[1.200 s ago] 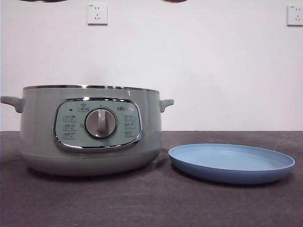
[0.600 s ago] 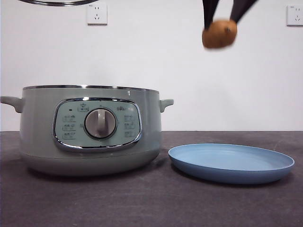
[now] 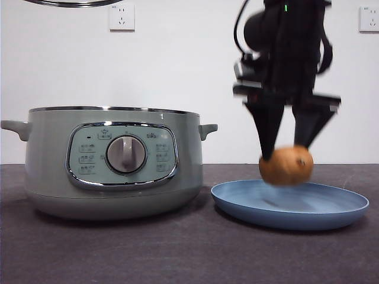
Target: Take the potato out from the steamer,put the potato on the plate,close the lid
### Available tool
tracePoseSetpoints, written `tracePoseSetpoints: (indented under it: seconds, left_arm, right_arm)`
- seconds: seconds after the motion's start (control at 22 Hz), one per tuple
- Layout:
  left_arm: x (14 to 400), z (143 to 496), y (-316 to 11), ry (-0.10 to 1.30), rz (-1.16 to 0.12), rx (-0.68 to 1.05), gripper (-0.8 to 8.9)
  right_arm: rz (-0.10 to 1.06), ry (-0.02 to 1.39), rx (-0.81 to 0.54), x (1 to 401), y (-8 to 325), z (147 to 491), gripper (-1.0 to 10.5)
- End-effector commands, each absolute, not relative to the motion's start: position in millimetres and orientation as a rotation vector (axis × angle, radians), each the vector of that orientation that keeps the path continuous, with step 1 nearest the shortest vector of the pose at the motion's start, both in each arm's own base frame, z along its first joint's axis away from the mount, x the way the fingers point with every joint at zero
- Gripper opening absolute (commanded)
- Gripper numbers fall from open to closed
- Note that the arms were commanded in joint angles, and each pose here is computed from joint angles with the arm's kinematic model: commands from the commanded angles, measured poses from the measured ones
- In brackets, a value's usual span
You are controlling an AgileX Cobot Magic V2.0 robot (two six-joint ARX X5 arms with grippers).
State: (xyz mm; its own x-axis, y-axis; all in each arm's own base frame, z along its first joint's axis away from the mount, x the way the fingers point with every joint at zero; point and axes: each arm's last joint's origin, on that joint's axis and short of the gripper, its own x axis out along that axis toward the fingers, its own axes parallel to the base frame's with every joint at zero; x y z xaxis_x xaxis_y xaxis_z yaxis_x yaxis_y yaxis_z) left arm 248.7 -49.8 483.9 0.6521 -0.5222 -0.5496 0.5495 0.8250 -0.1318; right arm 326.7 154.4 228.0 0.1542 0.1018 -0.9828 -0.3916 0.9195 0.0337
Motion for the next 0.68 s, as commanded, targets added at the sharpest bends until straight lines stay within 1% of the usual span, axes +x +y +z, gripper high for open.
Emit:
tracePoseSetpoints:
  seconds: [0.05,0.14,0.27,0.41,0.5,0.68]
  left_arm:
    - [245.6,492.8,-50.2,0.538,-0.627,0.065,-0.08]
    - [245.6,492.8,-50.2,0.538,-0.626,0.065,-0.08]
    - [245.5,492.8,-50.2,0.538,-0.626,0.065,-0.08]
    - [245.6,492.8,-50.2,0.538,-0.626,0.065,-0.08]
    - [245.6,492.8,-50.2,0.538,-0.626,0.065,-0.08]
    - [245.6,492.9,-50.2,0.536,-0.626,0.065,-0.08]
  right_arm:
    - [0.352,1.385,-0.243,323.9,153.9,202.4,-0.1]
    - [0.352,1.382,-0.242,320.4,152.2,186.9,-0.1]
    - [0.345,1.385,-0.236,319.3,151.4,183.5,0.2]
    - [0.334,1.386,-0.224,319.7,150.5,183.7,3.8]
    - [0.334,1.385,-0.224,319.8,150.4,184.1,5.5]
    - [0.337,1.363,-0.218,318.0,149.3,192.2,5.6]
